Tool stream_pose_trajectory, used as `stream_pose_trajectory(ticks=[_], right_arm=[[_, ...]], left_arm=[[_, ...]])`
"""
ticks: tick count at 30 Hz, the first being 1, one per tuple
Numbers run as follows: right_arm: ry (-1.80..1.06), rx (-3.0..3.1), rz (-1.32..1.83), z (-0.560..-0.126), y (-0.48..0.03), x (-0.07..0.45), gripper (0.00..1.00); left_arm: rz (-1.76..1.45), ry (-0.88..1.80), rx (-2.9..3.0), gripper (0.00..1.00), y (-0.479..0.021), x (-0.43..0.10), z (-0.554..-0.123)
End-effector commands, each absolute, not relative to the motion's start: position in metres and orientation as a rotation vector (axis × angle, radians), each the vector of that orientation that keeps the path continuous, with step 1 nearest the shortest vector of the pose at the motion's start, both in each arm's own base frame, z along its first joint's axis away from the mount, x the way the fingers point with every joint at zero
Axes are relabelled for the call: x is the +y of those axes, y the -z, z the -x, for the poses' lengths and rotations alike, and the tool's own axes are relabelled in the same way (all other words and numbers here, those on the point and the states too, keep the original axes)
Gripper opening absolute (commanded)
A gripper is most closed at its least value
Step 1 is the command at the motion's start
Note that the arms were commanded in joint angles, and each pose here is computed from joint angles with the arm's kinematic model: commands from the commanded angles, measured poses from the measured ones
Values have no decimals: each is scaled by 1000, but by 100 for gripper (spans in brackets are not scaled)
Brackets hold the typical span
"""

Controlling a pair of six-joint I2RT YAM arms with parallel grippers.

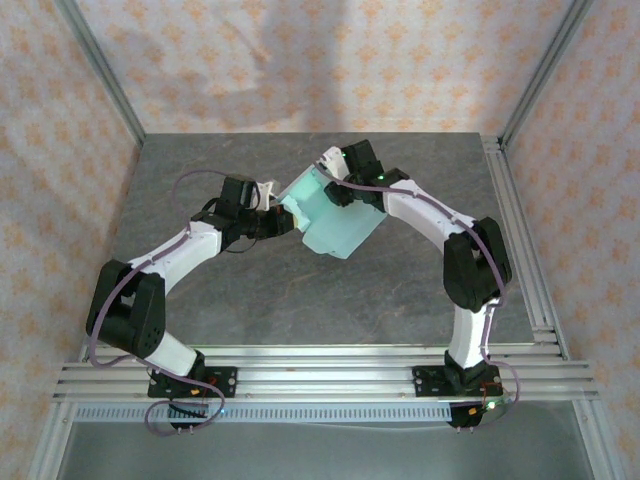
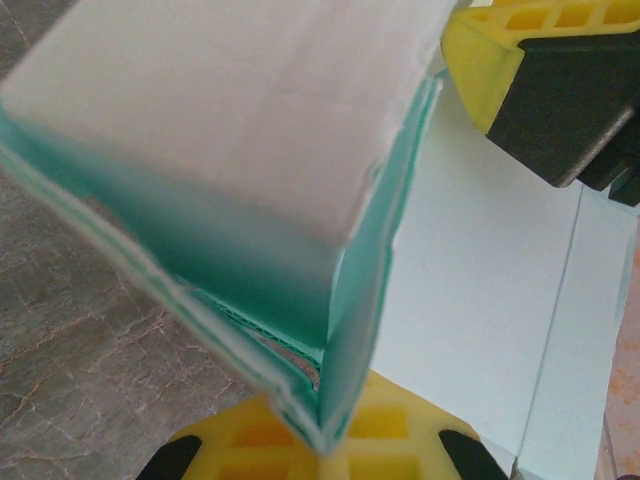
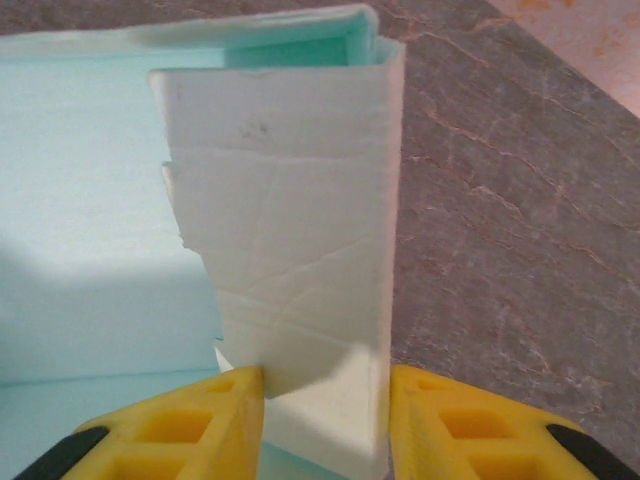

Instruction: Fold the paper box

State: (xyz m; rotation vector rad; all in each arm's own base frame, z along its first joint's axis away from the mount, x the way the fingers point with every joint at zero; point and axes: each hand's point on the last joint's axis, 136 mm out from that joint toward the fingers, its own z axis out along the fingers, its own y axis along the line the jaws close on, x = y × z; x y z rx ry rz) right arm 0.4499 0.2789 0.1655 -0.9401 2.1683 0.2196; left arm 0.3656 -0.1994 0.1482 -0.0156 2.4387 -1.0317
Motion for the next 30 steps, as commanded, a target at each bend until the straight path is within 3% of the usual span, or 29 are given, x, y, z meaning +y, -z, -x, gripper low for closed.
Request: stream_pose_trajectory(ticks=[1, 5, 17, 25, 30], right_arm=[[-316, 2125, 943, -443, -193, 288, 29], [-317, 2115, 950, -441, -200, 288, 25], [-493, 2045, 774, -433, -247, 255, 52], [-710, 1983, 723, -425, -272, 240, 55], [-739, 2023, 809, -424, -255, 240, 55]], left_arm=[[-52, 1050, 2393, 4, -165, -206, -364], [-51, 1045, 2400, 4, -164, -206, -364], [-48, 1042, 2410, 4, -158, -206, -364], [-74, 1062, 2404, 3, -160, -208, -363], [-94, 1090, 2395, 4, -164, -211, -361]])
